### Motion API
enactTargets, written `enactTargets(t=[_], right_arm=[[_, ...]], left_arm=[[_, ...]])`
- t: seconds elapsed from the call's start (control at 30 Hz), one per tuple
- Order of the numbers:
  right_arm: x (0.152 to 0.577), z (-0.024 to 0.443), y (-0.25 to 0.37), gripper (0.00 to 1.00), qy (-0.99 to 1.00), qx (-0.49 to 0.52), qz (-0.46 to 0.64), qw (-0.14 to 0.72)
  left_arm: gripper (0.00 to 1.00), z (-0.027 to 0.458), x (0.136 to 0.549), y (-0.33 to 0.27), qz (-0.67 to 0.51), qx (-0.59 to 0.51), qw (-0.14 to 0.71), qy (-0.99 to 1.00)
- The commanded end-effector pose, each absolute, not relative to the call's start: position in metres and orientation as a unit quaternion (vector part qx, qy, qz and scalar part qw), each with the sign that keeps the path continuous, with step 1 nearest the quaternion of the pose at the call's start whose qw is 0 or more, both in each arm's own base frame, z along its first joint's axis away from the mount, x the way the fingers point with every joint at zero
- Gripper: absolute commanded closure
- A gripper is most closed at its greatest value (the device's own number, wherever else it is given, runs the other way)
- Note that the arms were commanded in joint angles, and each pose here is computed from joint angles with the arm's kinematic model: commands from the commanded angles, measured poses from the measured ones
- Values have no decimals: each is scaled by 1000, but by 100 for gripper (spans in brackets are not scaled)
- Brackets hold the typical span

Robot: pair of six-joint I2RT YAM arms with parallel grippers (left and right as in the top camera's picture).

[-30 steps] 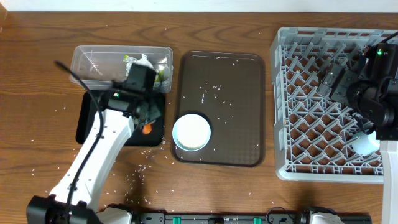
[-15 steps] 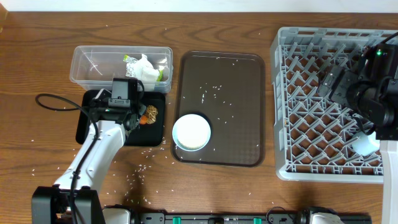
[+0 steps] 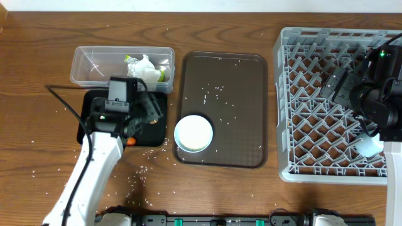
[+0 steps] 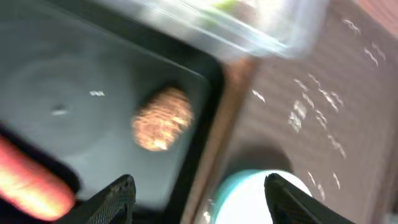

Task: Sort waste into correct bins and load items into the dishwasher rack
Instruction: 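Grasp the white rice bowl rim with the left gripper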

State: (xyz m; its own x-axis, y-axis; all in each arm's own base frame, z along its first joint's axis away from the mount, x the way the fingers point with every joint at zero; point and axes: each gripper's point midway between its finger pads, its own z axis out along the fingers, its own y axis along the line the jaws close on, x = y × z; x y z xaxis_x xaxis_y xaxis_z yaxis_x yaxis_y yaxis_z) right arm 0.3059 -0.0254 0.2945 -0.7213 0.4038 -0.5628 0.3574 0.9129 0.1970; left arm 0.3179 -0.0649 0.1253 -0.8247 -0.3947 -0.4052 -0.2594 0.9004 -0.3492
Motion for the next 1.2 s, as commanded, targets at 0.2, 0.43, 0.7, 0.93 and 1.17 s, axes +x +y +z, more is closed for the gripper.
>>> enactTargets(t=[0.2, 0.43, 0.7, 0.93, 1.17], right_arm=[[312, 298, -26, 1, 922, 208, 41, 323], [316, 301, -26, 1, 919, 208, 43, 332], [315, 300, -23, 1, 921, 204, 52, 328], [316, 301, -22, 1, 920, 205, 56, 330], [316, 301, -22, 1, 920, 205, 55, 330]], left_arm=[[34, 115, 260, -161, -130, 157, 188, 961], [35, 77, 240, -202, -83, 266, 153, 948], [46, 39, 254, -223, -64, 285, 151, 944], [67, 21, 255, -229, -68, 297, 138, 942], [87, 15, 259, -232, -63, 324, 144, 933]])
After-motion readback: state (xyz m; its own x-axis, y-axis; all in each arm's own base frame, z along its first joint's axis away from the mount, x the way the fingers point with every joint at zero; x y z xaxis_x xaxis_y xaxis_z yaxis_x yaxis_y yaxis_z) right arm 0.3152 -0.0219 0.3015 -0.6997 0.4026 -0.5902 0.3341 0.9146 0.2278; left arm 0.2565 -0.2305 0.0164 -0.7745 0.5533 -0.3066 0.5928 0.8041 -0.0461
